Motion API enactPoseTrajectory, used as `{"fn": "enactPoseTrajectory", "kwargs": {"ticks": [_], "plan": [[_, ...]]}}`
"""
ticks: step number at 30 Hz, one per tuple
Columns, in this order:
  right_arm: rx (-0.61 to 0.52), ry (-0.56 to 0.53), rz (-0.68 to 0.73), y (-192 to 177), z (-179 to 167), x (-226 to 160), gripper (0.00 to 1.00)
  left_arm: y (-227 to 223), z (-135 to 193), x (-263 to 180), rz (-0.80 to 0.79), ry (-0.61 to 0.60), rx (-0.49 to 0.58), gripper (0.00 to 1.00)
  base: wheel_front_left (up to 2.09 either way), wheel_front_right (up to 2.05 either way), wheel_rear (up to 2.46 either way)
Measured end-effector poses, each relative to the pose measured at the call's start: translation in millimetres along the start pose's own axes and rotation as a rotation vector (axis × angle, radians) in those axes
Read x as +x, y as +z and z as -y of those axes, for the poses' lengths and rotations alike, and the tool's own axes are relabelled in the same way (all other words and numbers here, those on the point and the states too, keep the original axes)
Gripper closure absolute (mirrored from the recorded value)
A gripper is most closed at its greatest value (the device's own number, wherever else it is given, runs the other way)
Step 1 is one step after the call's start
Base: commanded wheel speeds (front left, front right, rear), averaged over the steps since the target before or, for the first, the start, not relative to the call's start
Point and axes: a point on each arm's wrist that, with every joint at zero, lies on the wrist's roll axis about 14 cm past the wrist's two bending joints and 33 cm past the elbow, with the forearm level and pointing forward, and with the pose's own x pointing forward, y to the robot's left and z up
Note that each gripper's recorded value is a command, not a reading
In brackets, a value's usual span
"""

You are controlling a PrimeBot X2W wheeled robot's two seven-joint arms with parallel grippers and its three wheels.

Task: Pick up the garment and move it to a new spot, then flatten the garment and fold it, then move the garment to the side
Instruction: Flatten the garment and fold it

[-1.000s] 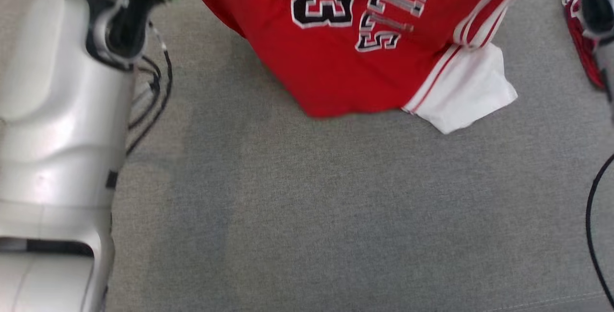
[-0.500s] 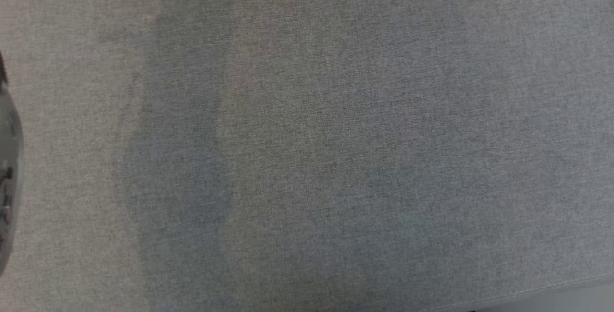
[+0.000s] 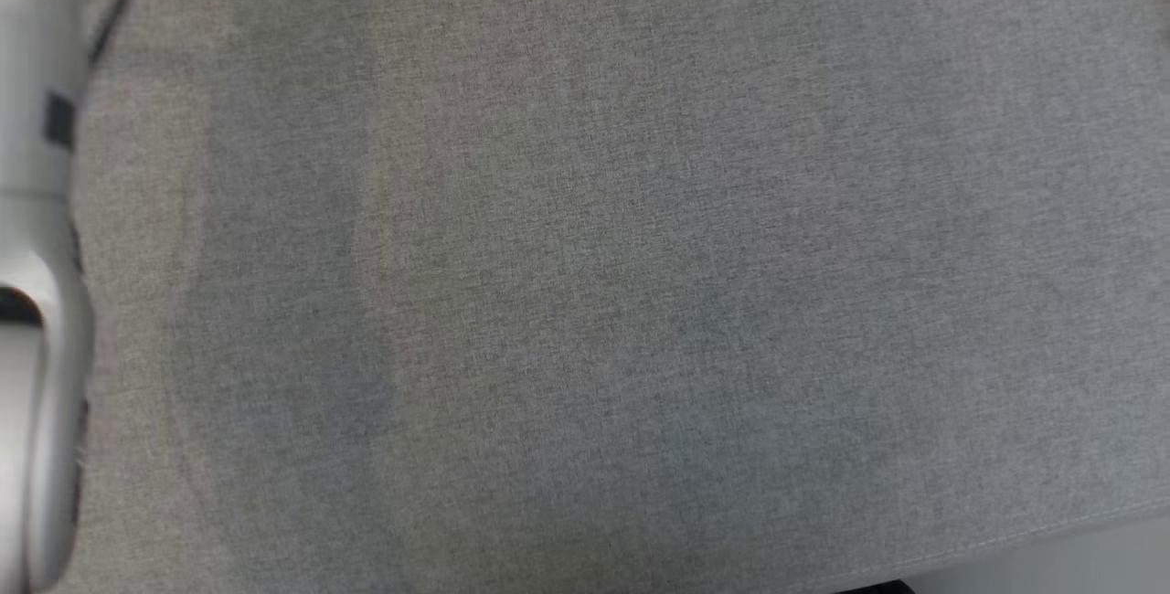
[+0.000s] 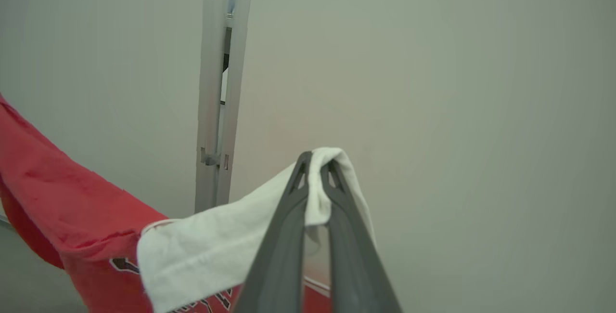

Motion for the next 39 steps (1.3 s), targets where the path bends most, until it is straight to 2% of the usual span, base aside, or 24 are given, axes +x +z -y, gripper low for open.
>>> {"fn": "enactPoseTrajectory", "kwargs": {"ticks": [4, 8, 12, 17, 20, 24, 25, 39], "plan": [[0.082, -0.007, -0.055, -29, -1, -37, 1.00, -30, -4, -35, -0.023, 0.005, -0.020, 1.00, 0.00, 0.00, 0.00], [0.179, -0.019, -0.118, -55, -8, -83, 1.00, -55, -19, -80, -0.062, 0.051, -0.028, 1.00, 0.00, 0.00, 0.00], [0.229, -0.018, -0.186, -74, -20, -135, 1.00, -69, -28, -127, -0.083, 0.117, -0.063, 1.00, 0.00, 0.00, 0.00], [0.318, -0.075, -0.236, -85, -26, -197, 1.00, -85, -29, -187, -0.106, 0.211, -0.132, 1.00, 0.00, 0.00, 0.00], [0.395, -0.123, -0.280, -94, -37, -235, 1.00, -89, -23, -219, -0.118, 0.247, -0.118, 1.00, 0.00, 0.00, 0.00], [0.448, -0.186, -0.342, -103, -47, -281, 1.00, -103, -15, -263, -0.143, 0.313, -0.188, 1.00, 0.00, 0.00, 0.00], [0.461, -0.197, -0.362, -105, -51, -293, 1.00, -106, -15, -274, -0.162, 0.325, -0.172, 1.00, 0.00, 0.00, 0.00], [0.589, -0.283, -0.568, -104, -107, -401, 1.00, -131, 3, -377, -0.277, 0.454, -0.210, 1.00, 0.00, 0.00, 0.00]]}}
